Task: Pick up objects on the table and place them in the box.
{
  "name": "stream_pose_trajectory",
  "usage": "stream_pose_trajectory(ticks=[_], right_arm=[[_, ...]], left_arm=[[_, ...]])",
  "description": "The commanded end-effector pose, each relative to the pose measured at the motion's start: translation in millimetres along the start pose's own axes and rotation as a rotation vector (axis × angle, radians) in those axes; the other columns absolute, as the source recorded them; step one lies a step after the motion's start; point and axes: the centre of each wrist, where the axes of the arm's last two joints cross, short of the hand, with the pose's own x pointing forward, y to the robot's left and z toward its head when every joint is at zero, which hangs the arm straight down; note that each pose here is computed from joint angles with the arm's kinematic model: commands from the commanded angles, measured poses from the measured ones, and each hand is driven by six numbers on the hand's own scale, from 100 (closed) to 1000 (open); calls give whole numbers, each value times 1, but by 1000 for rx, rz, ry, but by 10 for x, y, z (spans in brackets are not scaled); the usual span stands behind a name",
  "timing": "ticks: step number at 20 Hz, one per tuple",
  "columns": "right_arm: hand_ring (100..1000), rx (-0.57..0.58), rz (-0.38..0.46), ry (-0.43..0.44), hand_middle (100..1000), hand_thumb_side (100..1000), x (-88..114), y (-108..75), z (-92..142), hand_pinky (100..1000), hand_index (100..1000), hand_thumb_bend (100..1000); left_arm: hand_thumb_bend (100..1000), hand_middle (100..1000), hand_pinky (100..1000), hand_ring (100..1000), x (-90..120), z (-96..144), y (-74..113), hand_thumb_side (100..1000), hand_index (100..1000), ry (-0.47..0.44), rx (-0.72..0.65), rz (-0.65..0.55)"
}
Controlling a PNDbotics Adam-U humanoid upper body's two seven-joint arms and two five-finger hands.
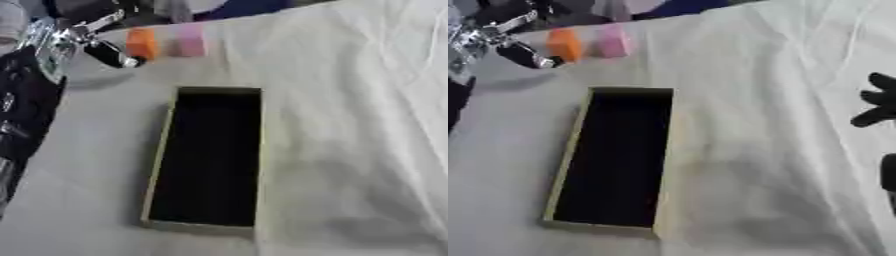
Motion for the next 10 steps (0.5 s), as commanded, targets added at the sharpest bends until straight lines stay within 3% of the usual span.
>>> stream_pose_trajectory(ticks=[1,10], right_arm=[[962,28,24,-15,600,647,23,-44,-40,886,890,100],[965,44,42,-8,596,647,24,-14,-36,887,891,100]], left_arm=[[438,918,866,911,-120,104,260,100,974,61,47,-41],[411,922,893,931,-180,157,327,100,972,169,73,-55]])
